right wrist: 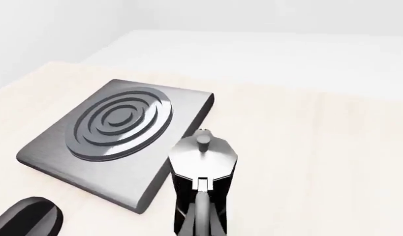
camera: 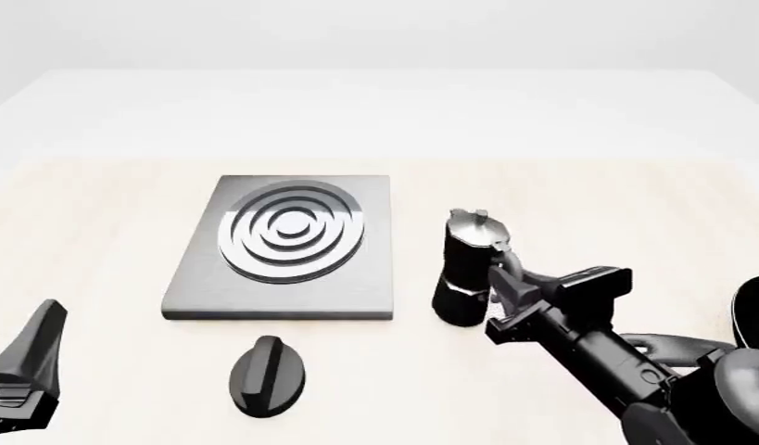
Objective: Put the moka pot on the stove.
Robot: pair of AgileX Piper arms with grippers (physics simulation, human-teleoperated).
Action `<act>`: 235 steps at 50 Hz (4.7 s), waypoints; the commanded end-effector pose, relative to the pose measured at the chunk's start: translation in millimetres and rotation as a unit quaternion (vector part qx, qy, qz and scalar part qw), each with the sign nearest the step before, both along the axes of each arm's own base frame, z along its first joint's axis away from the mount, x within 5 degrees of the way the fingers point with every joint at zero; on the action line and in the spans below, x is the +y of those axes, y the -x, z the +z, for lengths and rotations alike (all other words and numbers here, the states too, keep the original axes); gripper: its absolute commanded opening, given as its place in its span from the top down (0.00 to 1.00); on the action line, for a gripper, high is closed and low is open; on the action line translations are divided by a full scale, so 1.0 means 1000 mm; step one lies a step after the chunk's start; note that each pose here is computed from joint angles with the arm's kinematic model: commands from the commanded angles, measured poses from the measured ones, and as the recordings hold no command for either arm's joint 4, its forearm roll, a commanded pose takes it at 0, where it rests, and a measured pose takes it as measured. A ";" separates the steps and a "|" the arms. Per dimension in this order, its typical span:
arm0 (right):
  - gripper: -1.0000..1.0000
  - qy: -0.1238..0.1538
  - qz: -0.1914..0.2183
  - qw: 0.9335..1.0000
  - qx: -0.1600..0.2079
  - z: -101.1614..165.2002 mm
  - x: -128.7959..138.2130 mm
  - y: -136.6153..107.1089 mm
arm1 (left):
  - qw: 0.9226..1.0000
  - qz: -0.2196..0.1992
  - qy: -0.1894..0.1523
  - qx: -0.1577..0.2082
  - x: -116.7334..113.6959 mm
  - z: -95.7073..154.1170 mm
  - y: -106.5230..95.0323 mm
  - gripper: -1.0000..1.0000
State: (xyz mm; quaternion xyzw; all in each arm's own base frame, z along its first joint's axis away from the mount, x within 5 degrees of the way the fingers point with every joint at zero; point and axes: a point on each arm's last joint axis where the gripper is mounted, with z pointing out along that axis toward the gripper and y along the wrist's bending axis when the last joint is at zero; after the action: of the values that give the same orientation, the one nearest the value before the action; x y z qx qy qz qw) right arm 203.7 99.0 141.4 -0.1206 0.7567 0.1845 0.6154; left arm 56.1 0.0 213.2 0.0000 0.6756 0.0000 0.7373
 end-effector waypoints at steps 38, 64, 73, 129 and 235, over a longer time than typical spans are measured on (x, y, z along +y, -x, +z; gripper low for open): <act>1.00 0.023 0.031 0.995 -0.089 0.064 0.008 0.006 | 1.000 0.000 0.000 0.000 0.000 0.000 0.000 0.00; 1.00 0.032 0.048 0.992 -0.112 0.097 0.025 -0.007 | 1.000 0.000 0.000 0.000 0.000 0.000 0.000 0.00; 1.00 0.030 0.057 0.991 -0.114 0.103 0.036 -0.017 | 1.000 0.000 0.000 0.000 0.000 0.000 0.000 0.00; 1.00 0.007 0.101 0.986 -0.133 0.119 0.103 -0.066 | 1.000 0.000 0.000 0.000 0.000 0.000 0.000 0.00; 1.00 -0.020 0.132 0.982 -0.133 0.046 0.211 -0.156 | 1.000 0.000 0.000 0.000 0.000 0.000 0.000 0.00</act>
State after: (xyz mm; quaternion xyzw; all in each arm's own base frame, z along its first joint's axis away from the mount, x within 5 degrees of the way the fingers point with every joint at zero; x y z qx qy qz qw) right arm 358.4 303.7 188.3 -0.2333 0.6438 0.2536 0.6832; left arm 56.1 0.0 213.2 0.0000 0.6756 0.0000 0.7373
